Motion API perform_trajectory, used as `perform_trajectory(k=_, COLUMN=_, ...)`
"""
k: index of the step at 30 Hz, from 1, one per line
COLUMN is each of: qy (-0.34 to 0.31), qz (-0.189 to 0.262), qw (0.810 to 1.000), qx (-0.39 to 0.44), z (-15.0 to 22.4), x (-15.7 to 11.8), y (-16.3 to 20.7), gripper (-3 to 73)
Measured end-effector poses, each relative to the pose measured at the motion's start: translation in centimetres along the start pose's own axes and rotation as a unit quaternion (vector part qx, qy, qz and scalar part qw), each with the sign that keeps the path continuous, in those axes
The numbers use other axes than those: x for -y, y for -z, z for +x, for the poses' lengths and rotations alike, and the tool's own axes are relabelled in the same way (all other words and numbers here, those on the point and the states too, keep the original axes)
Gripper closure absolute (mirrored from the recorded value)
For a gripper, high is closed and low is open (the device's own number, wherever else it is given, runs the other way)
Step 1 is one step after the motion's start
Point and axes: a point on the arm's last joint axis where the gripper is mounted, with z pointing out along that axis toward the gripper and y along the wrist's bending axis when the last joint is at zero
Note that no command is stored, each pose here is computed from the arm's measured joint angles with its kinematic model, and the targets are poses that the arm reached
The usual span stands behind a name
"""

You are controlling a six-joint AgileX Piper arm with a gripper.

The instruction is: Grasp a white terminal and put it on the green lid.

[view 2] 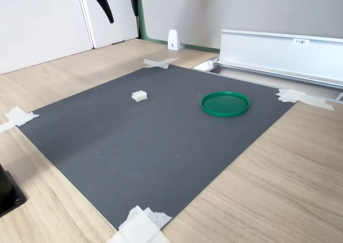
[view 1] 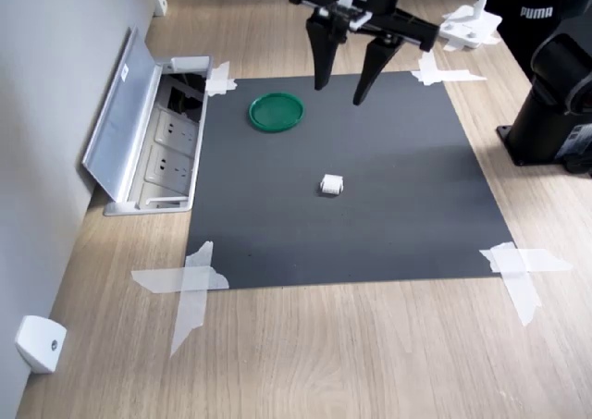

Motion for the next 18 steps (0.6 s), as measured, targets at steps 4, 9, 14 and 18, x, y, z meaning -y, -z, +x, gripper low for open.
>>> perform_trajectory(k=4, qy=0.031, qz=-0.043, qw=0.998, qx=-0.033, z=0.2, x=0.0, y=-1.8, gripper=20.6)
perform_trajectory(k=9, qy=0.115, qz=-0.053, qw=0.991, qx=-0.043, z=-0.2, x=-0.3, y=-2.3, gripper=20.6)
perform_trajectory(k=14, qy=0.152, qz=-0.041, qw=0.986, qx=-0.051, z=-1.5, x=-1.3, y=-2.5, gripper=20.6)
perform_trajectory(k=18, qy=0.139, qz=-0.022, qw=0.989, qx=-0.044, z=-2.5, x=-1.9, y=-2.6, gripper=20.6)
